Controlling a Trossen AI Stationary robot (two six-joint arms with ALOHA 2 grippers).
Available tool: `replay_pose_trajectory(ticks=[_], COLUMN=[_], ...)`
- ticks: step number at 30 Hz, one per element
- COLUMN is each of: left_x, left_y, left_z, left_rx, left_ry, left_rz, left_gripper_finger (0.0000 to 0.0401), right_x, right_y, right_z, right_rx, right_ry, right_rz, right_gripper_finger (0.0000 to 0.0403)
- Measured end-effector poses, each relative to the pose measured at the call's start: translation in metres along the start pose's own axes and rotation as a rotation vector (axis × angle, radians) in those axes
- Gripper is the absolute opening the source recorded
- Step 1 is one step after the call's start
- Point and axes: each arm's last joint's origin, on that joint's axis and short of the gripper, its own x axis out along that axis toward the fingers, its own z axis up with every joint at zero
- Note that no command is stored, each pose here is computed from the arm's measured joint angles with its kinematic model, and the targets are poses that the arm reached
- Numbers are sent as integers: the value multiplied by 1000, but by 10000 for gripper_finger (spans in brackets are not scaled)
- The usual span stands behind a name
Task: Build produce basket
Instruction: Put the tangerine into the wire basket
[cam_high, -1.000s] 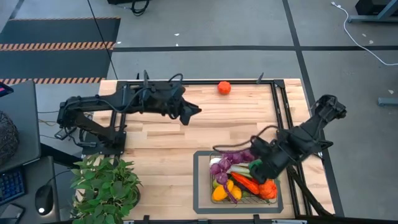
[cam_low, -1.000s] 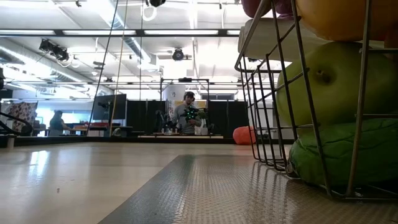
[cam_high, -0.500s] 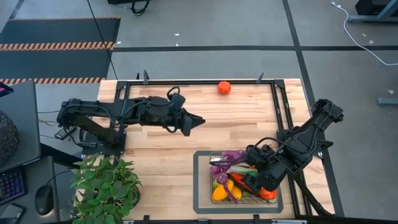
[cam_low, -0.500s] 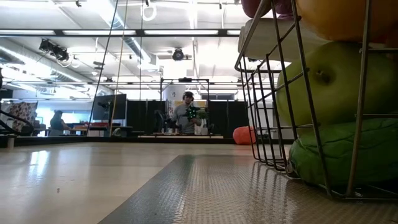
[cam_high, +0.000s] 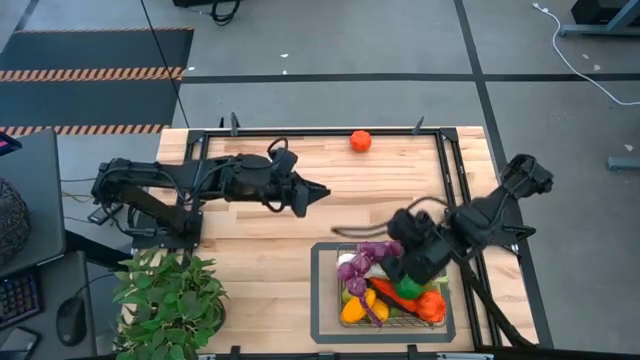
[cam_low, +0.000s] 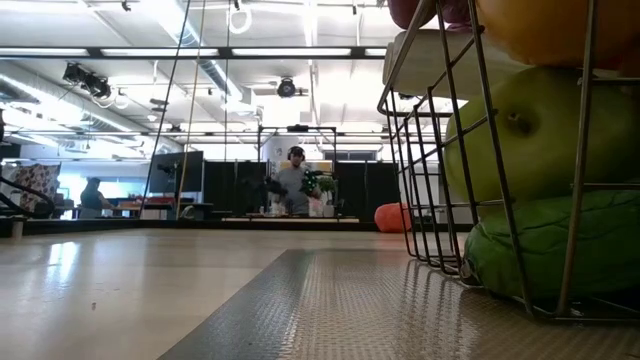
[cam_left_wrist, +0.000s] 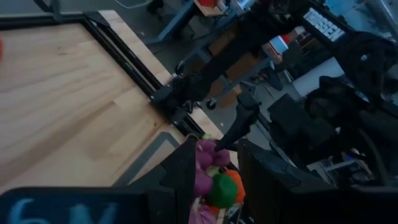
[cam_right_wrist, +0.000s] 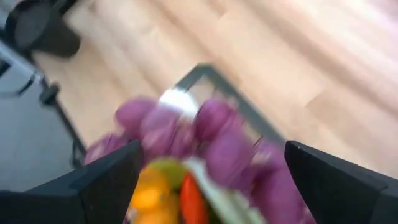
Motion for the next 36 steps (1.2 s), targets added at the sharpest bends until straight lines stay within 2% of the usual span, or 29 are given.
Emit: replay_pose_trajectory(ticks=[6,11,15,19,24,30,34,36], left_x=[9,25,30,27,22,11,1,0], left_y=[14,36,58,81,106,134,151,156], left_z=[8,18,38,60,77,77,76,77], left_rx=[-18,-32,-37,29,118,300,310,348], left_ry=[-43,-58,-68,-45,43,233,347,372], left_rz=[102,190,245,271,287,435,543,558], left_gripper_finger=[126,126,126,126,126,126,132,146], right_x=[7,19,27,34,44,60,69,75], right_y=[-25,-46,-66,-91,-119,-151,-166,-170], right_z=[39,73,101,128,158,184,193,198], right_rx=[99,123,173,256,316,377,377,360], right_ry=[-78,-94,-123,-151,-181,-144,-94,-79], right_rz=[-103,-181,-238,-295,-324,-358,-353,-347], right_gripper_finger=[398,398,398,398,398,398,398,398])
